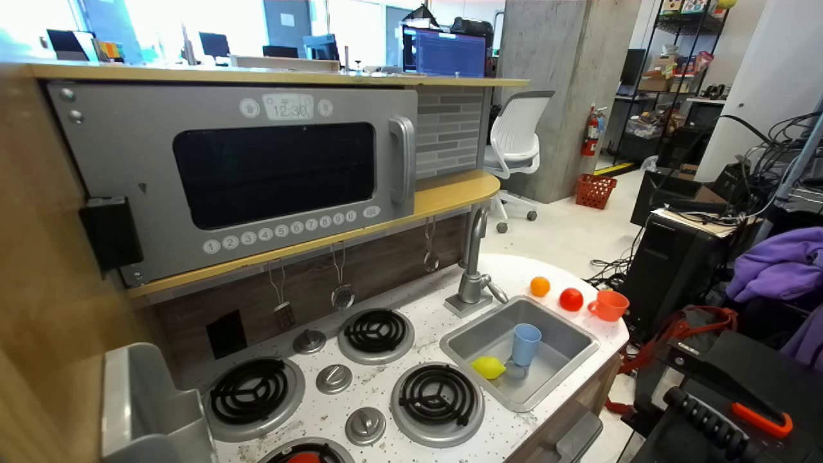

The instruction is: Move the orange object to the right front of the stove

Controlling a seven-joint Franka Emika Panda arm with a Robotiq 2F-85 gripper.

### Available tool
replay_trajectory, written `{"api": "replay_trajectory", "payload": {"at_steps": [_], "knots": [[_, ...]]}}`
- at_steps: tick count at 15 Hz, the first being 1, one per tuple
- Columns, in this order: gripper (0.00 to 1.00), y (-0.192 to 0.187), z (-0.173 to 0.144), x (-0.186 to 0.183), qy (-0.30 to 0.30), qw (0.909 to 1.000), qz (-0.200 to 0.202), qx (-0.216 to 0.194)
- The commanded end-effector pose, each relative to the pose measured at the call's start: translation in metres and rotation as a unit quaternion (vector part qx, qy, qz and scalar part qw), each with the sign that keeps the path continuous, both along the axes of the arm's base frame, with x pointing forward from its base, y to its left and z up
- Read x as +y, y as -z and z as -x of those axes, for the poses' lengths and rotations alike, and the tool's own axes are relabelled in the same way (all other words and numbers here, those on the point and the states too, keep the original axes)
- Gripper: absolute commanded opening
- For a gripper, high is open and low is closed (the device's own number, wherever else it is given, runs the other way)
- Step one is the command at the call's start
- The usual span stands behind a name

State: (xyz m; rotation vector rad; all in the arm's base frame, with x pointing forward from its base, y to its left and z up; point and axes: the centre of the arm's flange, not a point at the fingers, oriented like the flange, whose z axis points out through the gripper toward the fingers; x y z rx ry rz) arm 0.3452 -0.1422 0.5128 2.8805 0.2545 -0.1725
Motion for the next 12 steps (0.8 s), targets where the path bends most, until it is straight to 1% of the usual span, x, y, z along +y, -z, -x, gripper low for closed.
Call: {"api": "replay_trajectory", "payload": {"at_steps": [1,9,12], "knots": [[1.00,0.000,0.000,0.000,0.000,1.0000,0.000,0.000],[1.00,0.000,0.000,0.000,0.000,1.0000,0.000,0.000],[1.00,0.005,-0.018,0.001,0.012,0.9999,0.002,-0.001]]}}
